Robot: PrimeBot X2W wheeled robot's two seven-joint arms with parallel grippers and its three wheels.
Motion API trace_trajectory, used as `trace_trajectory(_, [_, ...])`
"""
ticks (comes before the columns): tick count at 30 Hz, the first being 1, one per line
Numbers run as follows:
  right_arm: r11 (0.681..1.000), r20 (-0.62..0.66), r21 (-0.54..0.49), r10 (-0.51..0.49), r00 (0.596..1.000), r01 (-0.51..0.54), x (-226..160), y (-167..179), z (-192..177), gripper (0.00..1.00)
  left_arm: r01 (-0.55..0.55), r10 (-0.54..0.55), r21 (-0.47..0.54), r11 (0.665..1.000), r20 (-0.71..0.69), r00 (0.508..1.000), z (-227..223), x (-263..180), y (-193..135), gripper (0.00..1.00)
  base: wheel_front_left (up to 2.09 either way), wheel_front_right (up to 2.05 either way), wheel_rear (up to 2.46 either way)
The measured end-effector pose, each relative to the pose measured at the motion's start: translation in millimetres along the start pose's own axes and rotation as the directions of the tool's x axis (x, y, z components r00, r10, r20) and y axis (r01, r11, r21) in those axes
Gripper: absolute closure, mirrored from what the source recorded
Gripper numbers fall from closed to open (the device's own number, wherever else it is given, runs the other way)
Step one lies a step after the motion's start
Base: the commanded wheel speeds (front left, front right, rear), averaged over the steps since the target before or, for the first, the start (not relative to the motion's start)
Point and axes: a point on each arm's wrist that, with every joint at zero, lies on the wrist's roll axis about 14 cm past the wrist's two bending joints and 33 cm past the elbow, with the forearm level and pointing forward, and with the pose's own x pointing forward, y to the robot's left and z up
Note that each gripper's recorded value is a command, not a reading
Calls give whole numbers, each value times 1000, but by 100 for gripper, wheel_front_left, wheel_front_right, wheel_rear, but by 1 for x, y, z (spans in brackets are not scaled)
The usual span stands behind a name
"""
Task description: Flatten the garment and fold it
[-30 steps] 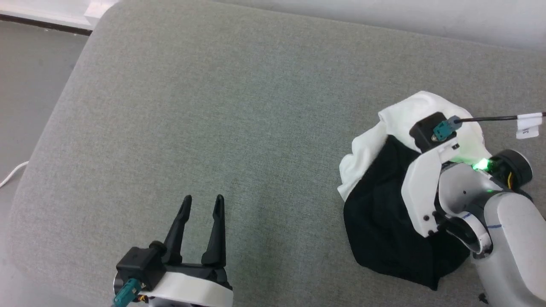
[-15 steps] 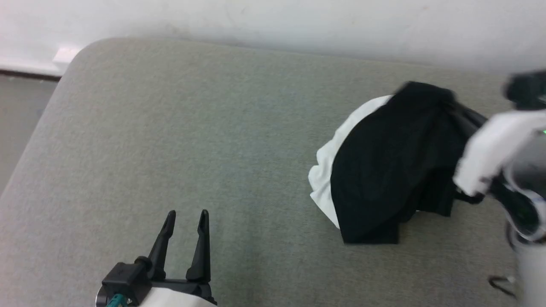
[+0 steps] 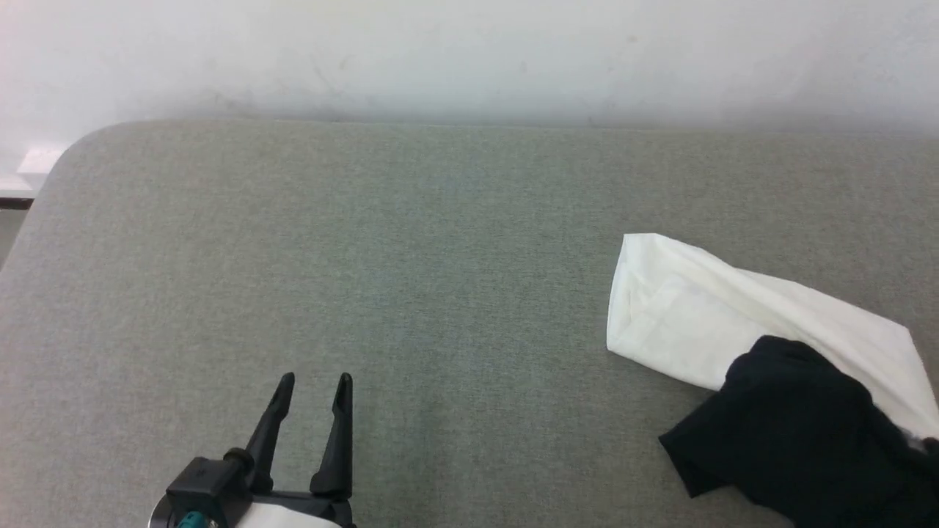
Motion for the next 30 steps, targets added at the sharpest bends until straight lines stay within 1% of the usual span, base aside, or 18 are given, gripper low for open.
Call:
trace_trajectory(1, [1000,-6,9,3,1000,-3,-1,0,-7,100,5,-5,2,1000,-2,1000,0,1,-1,0,0,0,0])
trace_trajectory(2, [1000,2,10,5,1000,-5,-1,1,-10,97,10,-10,3,1000,-1,1000,1,2,-2,0,0,0,0])
trace_trajectory(3, [1000,16,1,12,1000,-12,-1,4,-10,55,14,-14,3,1000,2,1000,2,2,-3,0,0,0,0])
trace_trajectory(4, [1000,31,-5,23,999,-23,0,8,-8,0,15,-15,4,1000,2,1000,3,3,-4,0,0,0,0])
trace_trajectory(5, [999,46,-8,38,998,-38,1,14,-5,0,18,-18,3,1000,-1,1000,3,3,-5,0,0,0,0])
trace_trajectory(7, [996,98,-45,81,992,-76,4,32,10,0,25,-25,1,1000,0,1000,4,3,-8,0,0,0,0])
trace_trajectory(10, [982,219,-114,173,960,-151,4,71,55,0,23,-23,-1,1000,6,1000,6,1,-8,0,0,0,0])
trace_trajectory(12, [963,271,-176,248,930,-205,0,103,82,0,17,-17,-4,1000,13,1000,8,0,-8,0,0,0,0])
trace_trajectory(14, [936,267,-227,325,907,-268,-3,135,96,0,8,-8,-7,1000,17,1000,8,-2,-6,0,0,0,0])
trace_trajectory(16, [905,211,-271,389,897,-329,0,163,97,0,-6,7,-10,1000,18,1000,8,-3,-4,0,0,0,0])
trace_trajectory(18, [867,88,-330,422,902,-373,8,182,84,0,-20,20,-13,1000,13,1000,6,-4,-1,0,0,0,0])
trace_trajectory(19, [854,22,-342,424,906,-391,14,187,75,0,-27,27,-14,1000,7,1000,5,-5,0,0,0,0,0])
trace_trajectory(21, [818,-128,-394,402,907,-419,25,194,53,0,-39,39,-17,999,2,999,2,-4,3,0,0,0,0])
trace_trajectory(23, [780,-239,-446,369,898,-439,36,197,37,0,-52,52,-17,998,3,999,0,-1,6,0,0,0,0])
trace_trajectory(25, [740,-309,-499,335,890,-451,48,199,27,0,-62,62,-15,998,-1,998,-1,2,9,0,0,0,0])
trace_trajectory(30, [665,-439,-556,274,856,-498,74,206,-3,0,-94,94,-15,995,-15,995,-8,6,18,0,0,0,0])
